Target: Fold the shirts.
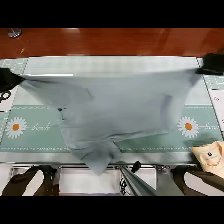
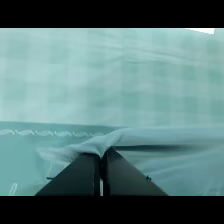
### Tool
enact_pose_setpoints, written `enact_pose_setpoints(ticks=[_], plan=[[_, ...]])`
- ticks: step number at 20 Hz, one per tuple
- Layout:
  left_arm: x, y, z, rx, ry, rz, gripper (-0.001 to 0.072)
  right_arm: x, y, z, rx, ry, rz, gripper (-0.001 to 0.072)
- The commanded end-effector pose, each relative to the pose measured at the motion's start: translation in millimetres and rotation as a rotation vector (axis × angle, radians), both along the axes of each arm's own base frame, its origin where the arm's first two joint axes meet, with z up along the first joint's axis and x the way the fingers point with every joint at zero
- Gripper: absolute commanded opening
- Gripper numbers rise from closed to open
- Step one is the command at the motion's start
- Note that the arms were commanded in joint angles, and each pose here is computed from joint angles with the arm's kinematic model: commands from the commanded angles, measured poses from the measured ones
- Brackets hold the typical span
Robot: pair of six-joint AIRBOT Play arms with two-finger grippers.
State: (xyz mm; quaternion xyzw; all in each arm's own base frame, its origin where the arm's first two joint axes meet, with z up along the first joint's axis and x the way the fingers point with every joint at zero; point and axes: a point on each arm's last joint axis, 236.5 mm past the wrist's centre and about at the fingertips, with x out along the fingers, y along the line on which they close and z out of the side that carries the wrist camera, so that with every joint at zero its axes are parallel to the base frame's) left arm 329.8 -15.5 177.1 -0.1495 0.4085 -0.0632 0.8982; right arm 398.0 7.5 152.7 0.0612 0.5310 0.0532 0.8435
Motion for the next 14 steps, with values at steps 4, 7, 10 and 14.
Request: enact_pose_setpoints(ticks=[4, 7, 10, 14], plan=[[82, 21, -47, -0.020, -0.061, 0.089, 0.0024, 142, 12, -58, 0.150, -0.258, -0.179, 0.0029], [106, -7, -89, -0.099, 0.015, 0.056, 0.0025, 150, 10, -109, 0.144, -0.169, -0.189, 0.0029], [107, -40, -151, -0.111, 0.173, -0.018, 0.0024, 150, 11, -152, 0.141, -0.083, -0.192, 0.0030], [86, -65, -199, -0.144, 0.365, -0.062, 0.0079, 135, 14, -185, 0.096, 0.012, -0.093, 0.0213]])
